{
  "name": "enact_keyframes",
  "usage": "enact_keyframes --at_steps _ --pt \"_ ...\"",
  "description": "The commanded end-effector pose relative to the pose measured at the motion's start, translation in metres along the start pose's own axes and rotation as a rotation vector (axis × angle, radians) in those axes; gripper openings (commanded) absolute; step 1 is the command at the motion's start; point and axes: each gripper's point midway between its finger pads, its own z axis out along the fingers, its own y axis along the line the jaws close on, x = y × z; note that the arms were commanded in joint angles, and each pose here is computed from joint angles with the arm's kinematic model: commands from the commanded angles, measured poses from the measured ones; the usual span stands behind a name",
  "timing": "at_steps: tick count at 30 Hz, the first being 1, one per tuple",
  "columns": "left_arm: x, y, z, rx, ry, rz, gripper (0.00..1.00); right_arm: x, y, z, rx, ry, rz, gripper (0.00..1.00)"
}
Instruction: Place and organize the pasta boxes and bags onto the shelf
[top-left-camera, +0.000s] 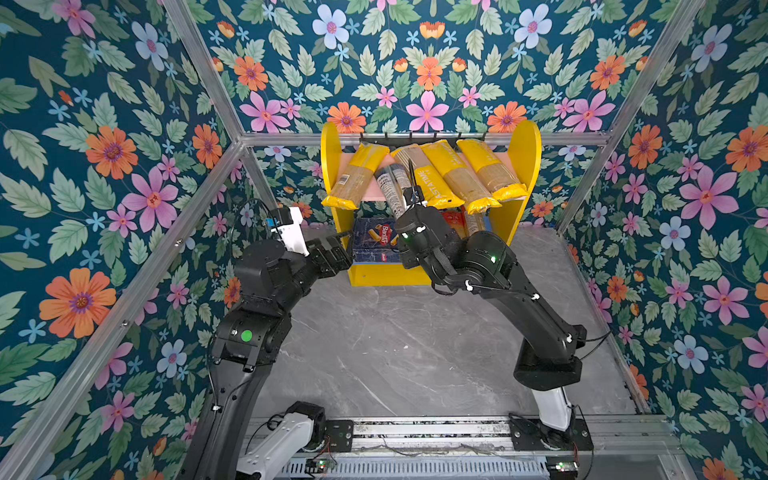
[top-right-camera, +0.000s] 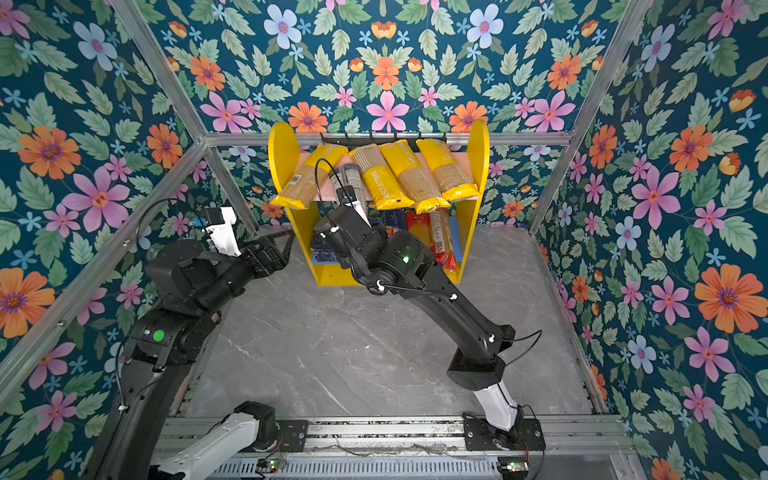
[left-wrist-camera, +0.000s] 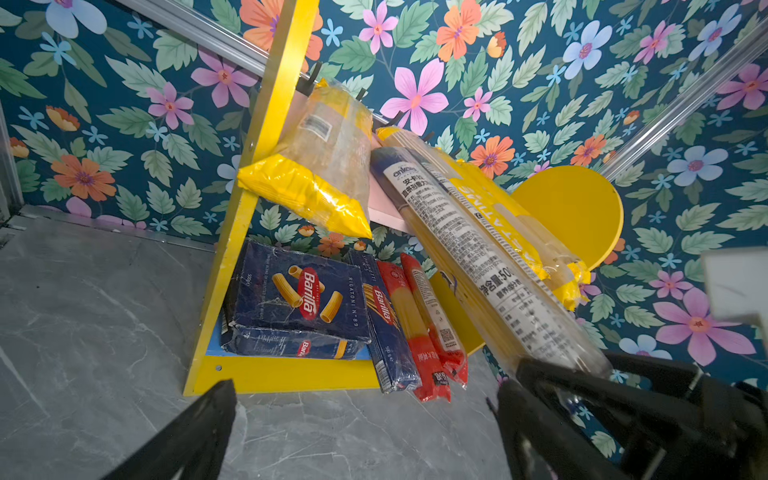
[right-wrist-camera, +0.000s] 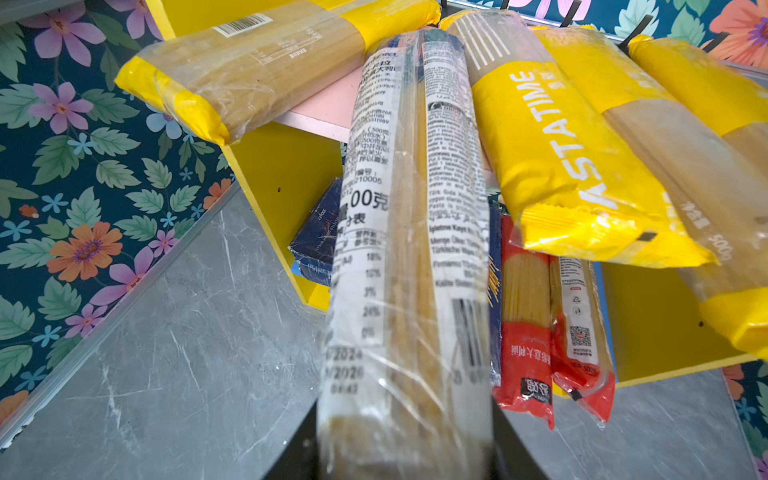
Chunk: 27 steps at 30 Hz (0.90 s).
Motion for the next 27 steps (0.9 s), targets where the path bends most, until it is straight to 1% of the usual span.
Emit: enact_keyframes --at_steps 1,8,14,21,23,25,27 --pt "-0.006 0.001 0.001 -0.009 -0.022 0.033 1.00 -0.022 0.003 -0.001 -0.001 -0.086 0.057 0.23" --pt "0.001 0.000 0.004 0.006 -0.003 0.041 1.00 -0.025 0.006 0.012 0.020 -0.103 0.050 0.25" --pt "0.007 0.000 0.010 0.019 0.017 0.033 1.00 -0.028 0.008 0.028 0.011 -0.112 0.082 0.26" --pt "0.013 -0.001 0.017 0.037 0.041 0.018 1.00 -0.033 -0.016 0.040 0.062 -0.118 0.152 0.26" --pt "0.013 0.000 0.017 0.035 0.041 0.019 0.99 -0.033 -0.019 0.045 0.045 -0.109 0.176 0.26" --pt "0.013 0.000 0.016 0.035 0.039 0.019 0.99 -0.034 -0.017 0.050 0.035 -0.110 0.174 0.26" --pt "0.013 0.000 0.015 0.034 0.036 0.018 0.99 -0.034 -0.010 0.054 0.010 -0.111 0.164 0.30"
